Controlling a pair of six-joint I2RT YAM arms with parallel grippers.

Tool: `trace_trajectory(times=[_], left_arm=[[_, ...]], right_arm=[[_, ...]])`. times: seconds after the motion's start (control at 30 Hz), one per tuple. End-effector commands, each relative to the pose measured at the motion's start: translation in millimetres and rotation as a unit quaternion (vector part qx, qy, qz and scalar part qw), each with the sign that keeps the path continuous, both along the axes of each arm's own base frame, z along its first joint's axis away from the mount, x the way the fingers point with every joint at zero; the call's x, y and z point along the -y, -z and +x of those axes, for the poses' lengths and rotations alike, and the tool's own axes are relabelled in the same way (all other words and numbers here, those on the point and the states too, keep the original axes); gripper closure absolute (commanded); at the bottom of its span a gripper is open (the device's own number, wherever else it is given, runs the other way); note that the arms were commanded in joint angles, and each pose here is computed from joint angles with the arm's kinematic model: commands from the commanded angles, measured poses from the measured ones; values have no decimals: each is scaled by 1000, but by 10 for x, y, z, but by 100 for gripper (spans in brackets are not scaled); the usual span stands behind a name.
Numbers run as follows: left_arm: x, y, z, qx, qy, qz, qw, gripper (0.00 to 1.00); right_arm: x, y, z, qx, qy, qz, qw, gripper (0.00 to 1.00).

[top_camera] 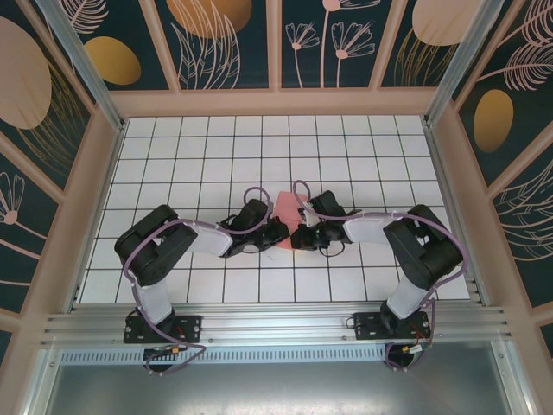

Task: Fold a paper plane with a square sheet of paper (pick it up from the middle)
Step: Fold the triangle a second time at the center of the table.

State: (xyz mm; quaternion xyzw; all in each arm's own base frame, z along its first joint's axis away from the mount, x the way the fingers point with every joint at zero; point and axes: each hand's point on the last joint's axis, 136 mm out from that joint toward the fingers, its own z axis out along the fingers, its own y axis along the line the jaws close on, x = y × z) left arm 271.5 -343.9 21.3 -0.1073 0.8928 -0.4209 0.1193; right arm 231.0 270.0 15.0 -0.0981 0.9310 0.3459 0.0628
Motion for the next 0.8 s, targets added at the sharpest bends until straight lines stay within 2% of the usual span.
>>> trace_trajectory(times=[0.0,0.27,0.5,0.77], left_arm=[[-30,174,-68,-15,2,20,1000,92],[-212,232,54,-2,-29,91,995,89],[-224,123,235,16,-42,99,994,86],[-261,104,358,24,-45,80,995,85]], right_arm=[[150,215,-121,-30,6,-46,998,91],[224,280,-165,-29,3,-72,997,91],[257,316,-206,-30,-2,-84,996,93],[263,325,-228,-31,-3,-84,996,93]])
